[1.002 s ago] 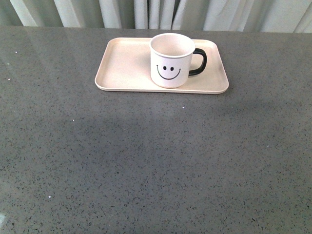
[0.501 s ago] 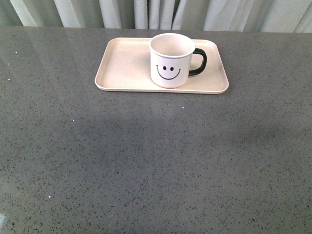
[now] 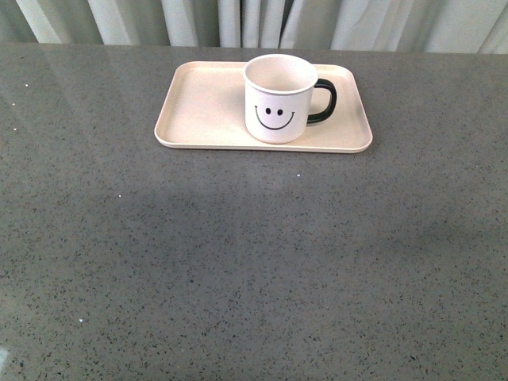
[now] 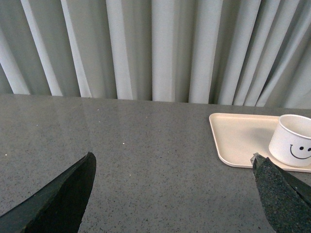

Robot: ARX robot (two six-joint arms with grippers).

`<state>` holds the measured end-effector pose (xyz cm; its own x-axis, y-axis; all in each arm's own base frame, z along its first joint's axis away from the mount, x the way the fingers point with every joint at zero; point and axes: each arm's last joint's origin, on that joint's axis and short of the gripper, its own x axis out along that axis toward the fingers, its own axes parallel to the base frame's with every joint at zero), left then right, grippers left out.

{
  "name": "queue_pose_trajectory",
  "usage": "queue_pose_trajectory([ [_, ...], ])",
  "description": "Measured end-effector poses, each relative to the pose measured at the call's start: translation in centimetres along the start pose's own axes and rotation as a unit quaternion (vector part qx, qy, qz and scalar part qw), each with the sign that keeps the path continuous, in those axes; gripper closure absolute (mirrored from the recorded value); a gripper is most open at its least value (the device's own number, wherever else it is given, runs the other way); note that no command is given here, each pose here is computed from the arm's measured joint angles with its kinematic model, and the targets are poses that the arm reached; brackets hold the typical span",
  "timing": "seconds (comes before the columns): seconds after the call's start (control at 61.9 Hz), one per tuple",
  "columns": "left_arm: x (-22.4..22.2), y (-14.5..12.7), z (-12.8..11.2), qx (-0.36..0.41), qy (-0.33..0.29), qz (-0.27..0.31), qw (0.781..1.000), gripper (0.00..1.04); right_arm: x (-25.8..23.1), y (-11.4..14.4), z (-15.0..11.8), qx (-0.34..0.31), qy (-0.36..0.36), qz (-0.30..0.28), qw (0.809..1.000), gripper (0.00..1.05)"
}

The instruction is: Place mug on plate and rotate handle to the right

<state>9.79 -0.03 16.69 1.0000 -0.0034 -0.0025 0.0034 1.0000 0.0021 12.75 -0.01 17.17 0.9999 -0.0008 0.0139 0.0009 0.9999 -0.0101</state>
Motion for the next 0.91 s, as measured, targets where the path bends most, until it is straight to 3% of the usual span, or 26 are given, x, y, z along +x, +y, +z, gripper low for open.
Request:
queue_pose_trajectory([
  [0.905,0.0,0.0,0.0,0.0,0.0,0.0,1.0,0.09,-2.5,0.0,-0.2,0.0,0.012,0.001,1.0,1.03],
])
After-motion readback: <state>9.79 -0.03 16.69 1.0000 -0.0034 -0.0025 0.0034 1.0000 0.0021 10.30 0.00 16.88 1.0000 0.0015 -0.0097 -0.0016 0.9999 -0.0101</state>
